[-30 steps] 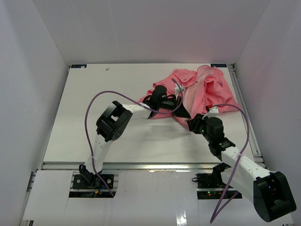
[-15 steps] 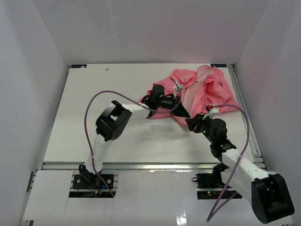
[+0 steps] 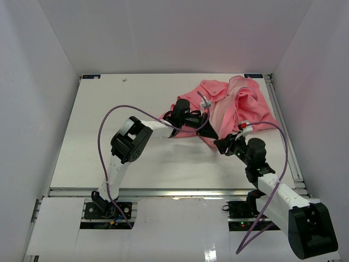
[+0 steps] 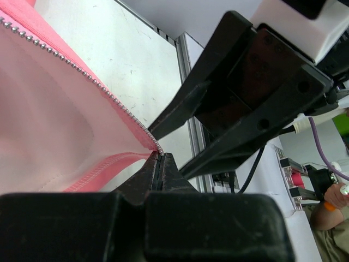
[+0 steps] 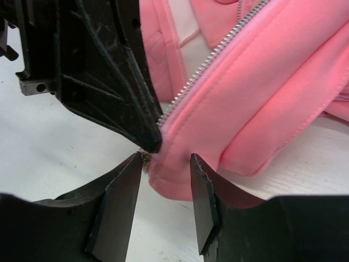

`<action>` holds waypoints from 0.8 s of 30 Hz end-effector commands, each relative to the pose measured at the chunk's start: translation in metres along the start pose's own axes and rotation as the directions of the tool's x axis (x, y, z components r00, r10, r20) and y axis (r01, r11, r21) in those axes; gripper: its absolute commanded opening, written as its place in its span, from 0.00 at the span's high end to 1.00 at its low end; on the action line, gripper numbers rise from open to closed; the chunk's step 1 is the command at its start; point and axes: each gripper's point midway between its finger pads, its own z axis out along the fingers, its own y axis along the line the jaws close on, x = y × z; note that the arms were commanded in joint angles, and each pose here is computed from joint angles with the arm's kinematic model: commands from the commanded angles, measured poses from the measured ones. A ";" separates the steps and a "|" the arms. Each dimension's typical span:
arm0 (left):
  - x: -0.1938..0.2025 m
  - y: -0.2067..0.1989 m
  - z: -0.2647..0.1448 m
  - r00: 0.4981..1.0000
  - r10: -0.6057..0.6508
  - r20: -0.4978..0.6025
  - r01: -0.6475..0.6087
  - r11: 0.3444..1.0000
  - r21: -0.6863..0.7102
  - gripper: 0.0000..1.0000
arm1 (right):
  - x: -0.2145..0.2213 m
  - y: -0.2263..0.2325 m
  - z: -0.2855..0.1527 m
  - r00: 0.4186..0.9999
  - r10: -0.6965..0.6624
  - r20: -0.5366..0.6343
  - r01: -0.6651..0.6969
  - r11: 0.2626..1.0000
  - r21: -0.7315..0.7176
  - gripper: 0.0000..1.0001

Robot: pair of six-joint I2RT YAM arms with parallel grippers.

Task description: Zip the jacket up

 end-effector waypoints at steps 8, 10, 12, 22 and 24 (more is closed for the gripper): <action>-0.023 -0.037 -0.014 0.994 0.106 0.005 -0.106 0.992 0.066 1.00 | -0.021 0.013 -0.004 0.997 -0.005 0.075 0.016 0.988 -0.151 0.58; -0.024 -0.038 -0.014 0.994 0.109 0.007 -0.110 0.992 0.061 1.00 | -0.020 0.016 -0.005 0.997 0.000 0.076 0.014 0.984 -0.177 0.60; -0.025 -0.038 -0.014 0.994 0.111 0.012 -0.112 0.992 0.056 1.00 | -0.018 0.019 -0.005 0.998 0.005 0.067 0.008 0.980 -0.200 0.61; -0.026 -0.044 -0.014 0.994 0.105 0.031 -0.108 0.991 0.084 1.00 | -0.012 0.018 -0.002 0.999 0.013 0.051 -0.002 0.979 -0.205 0.57; -0.027 -0.045 -0.014 0.994 0.109 0.032 -0.111 0.990 0.082 1.00 | -0.011 0.014 -0.001 0.999 0.016 0.049 -0.006 0.982 -0.187 0.57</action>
